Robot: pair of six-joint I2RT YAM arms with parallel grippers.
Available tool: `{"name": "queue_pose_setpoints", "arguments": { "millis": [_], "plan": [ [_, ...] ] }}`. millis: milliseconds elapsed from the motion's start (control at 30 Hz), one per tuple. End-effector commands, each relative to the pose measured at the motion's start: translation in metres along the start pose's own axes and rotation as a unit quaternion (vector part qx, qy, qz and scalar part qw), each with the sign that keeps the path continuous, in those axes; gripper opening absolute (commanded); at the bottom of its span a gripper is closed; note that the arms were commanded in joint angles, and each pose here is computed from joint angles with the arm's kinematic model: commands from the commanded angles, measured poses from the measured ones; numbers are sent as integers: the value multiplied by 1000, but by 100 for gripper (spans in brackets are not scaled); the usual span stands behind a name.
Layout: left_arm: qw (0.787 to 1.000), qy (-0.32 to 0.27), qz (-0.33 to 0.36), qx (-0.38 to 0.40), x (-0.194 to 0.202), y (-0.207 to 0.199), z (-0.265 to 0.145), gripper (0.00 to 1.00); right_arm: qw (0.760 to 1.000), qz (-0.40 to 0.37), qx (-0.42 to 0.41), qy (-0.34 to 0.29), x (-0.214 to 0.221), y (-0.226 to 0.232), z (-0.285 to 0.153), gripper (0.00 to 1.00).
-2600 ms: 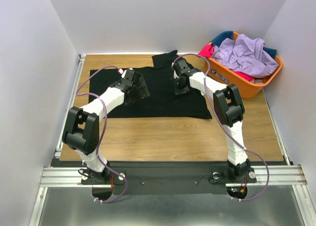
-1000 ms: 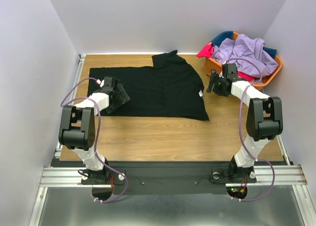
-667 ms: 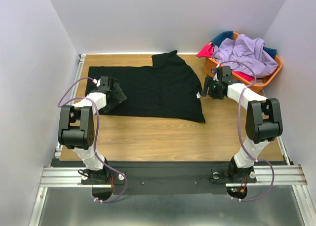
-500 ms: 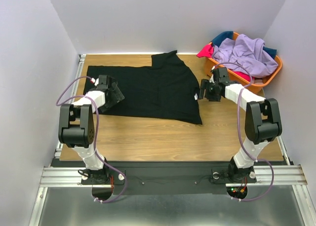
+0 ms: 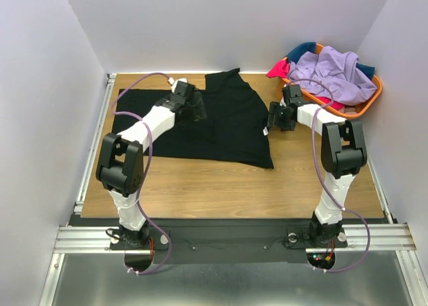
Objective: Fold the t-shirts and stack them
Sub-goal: Fold the tshirt
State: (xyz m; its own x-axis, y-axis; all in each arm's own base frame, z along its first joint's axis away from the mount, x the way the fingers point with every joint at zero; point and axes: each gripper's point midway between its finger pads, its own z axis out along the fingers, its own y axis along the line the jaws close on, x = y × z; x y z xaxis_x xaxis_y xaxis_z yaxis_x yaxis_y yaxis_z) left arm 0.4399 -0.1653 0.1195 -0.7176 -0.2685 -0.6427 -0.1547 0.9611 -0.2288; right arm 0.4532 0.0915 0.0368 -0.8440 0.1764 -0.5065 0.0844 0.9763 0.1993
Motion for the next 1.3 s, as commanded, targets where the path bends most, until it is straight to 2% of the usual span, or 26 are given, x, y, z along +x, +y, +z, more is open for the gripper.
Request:
{"name": "queue_pose_setpoints", "arguments": {
  "millis": [0,300,533,633,667,767,933,1267],
  "plan": [
    [997,71,-13,-13,45,9,13,97,999,-10,-2,-35,-32,5,1,70],
    [987,150,20,-51,117,46,33,97,998,-50,24,-16,-16,6,24,66],
    [984,156,36,-82,132,68,31,97,996,-75,41,-13,-10,6,29,42],
    [982,157,41,-95,136,77,33,97,996,-77,47,-14,-12,6,31,25],
    [982,159,41,-97,138,79,33,97,996,-78,48,-16,-14,6,31,14],
    [981,160,41,-104,140,85,33,97,993,-81,77,-27,-21,-3,32,3],
    [980,158,41,-113,138,98,33,97,987,-93,125,-35,-31,-19,37,1],
    [981,150,45,-119,128,105,28,97,980,-101,162,-53,-50,-28,40,1]
  ]
}}
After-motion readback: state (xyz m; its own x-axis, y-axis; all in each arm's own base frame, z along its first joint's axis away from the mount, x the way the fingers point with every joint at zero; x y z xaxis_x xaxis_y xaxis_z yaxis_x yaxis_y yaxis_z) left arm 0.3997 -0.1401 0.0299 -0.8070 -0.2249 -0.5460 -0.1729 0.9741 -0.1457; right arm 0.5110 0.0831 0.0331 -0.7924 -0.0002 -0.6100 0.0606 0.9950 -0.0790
